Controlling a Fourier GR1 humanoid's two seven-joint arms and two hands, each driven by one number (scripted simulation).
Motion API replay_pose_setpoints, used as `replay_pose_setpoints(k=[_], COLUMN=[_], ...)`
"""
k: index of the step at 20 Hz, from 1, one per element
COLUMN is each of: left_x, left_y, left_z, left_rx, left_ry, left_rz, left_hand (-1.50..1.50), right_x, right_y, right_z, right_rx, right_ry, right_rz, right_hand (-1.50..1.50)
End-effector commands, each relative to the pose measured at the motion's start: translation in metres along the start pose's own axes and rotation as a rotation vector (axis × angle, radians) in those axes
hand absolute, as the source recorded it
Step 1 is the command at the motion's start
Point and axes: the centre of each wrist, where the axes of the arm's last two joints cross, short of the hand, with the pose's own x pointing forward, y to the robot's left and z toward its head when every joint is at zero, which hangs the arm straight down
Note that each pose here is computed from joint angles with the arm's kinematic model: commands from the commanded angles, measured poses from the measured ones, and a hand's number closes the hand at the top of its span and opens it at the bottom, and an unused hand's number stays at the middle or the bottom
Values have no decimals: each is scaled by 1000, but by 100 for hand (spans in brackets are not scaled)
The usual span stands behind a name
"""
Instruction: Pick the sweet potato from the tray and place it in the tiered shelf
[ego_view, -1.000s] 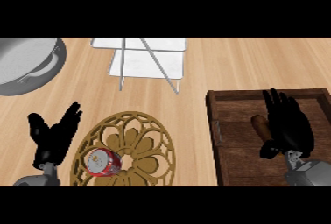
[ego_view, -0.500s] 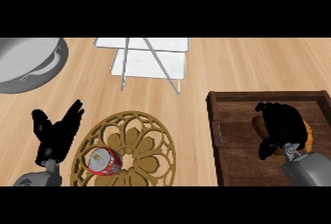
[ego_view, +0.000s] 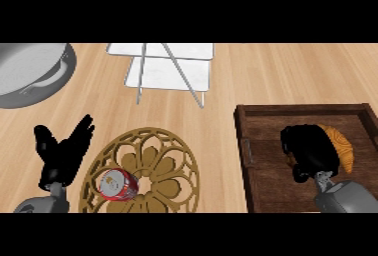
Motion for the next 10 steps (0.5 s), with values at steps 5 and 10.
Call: replay_pose_setpoints(k=[5, 10], left_x=[-13, 6], left_y=[-9, -16], left_z=[3, -6], left_rx=[-31, -72], left_ry=[55, 12], left_rz=[1, -28], left_hand=[0, 0], right_x=[122, 163], right_y=[-15, -49], right_z=[24, 39], right_rx=[15, -29], right_ry=[-154, -193], right_rz=[-280, -549], right_hand=[150, 150])
